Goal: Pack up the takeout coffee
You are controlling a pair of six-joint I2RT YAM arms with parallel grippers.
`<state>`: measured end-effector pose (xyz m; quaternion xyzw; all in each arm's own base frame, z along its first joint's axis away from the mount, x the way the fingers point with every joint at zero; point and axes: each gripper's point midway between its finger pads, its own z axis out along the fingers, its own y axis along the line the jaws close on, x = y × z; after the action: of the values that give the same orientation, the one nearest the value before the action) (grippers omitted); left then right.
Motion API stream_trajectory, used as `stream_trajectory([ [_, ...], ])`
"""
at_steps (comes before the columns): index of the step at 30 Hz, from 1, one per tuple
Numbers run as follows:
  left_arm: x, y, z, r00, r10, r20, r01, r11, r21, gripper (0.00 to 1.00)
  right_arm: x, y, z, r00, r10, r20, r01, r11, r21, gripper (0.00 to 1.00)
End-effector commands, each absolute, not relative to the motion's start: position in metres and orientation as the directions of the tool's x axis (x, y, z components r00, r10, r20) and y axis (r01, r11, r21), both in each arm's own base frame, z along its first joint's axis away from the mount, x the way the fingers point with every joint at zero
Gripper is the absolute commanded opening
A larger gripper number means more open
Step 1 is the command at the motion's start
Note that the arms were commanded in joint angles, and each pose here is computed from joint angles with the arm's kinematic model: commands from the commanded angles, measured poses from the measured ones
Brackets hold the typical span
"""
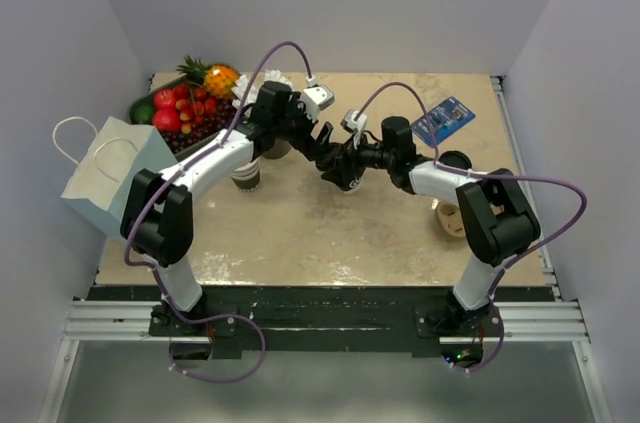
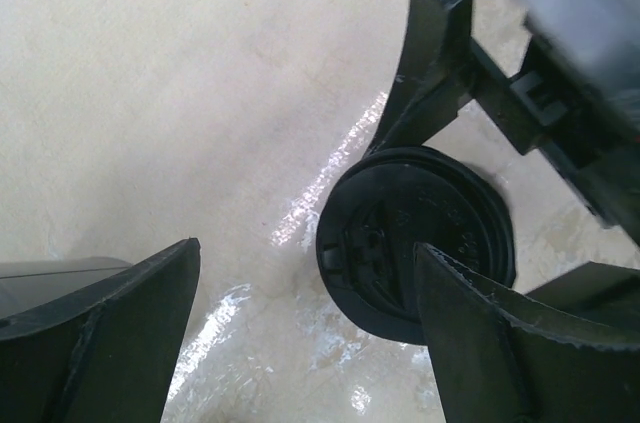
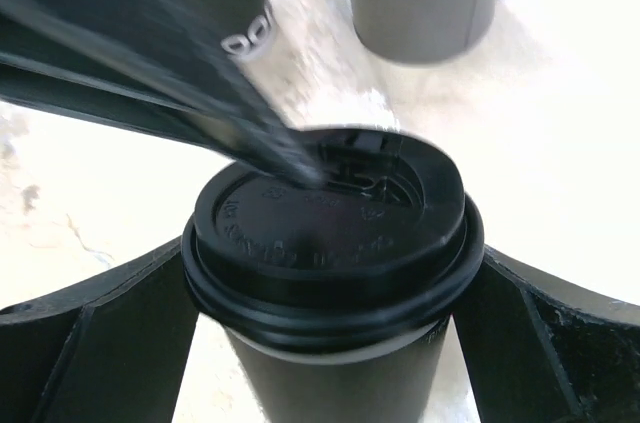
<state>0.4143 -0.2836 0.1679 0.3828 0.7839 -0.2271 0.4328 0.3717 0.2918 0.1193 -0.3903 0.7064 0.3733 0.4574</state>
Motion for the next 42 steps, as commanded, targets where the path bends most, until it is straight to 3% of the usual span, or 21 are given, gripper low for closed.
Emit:
stream_trajectory([
  [1,0.396,-0.295,0.188,-0.315,0.365,-0.876,0.837,0.541,-0.075,0.92,0.377,0.282,0.102,-0.298,-0.274,-0.914,-0.875,0.462,0.146,0.99],
  [18,0.387,-0.276,0.197,-0.315,0.382,-0.869,0.815,0.578,-0.041,0.92,0.419,0.314,0.122,-0.162,-0.143,-0.976,-0.908,0.41,0.09,0.82],
  [25,0.42,-0.251,0.228,-0.278,0.366,-0.888,0.758,0.651,0.031,0.92,0.434,0.327,0.131,-0.128,-0.064,-0.99,-0.92,0.381,0.095,0.76],
  [31,0.448,-0.227,0.211,-0.308,0.413,-0.857,0.669,0.734,0.113,0.92,0.44,0.337,0.137,-0.14,0.021,-0.99,-0.923,0.359,0.138,0.75],
  [42,0.474,-0.225,0.181,-0.316,0.46,-0.83,0.634,0.753,0.177,0.92,0.438,0.344,0.135,-0.122,0.036,-0.992,-0.941,0.313,0.127,0.75],
])
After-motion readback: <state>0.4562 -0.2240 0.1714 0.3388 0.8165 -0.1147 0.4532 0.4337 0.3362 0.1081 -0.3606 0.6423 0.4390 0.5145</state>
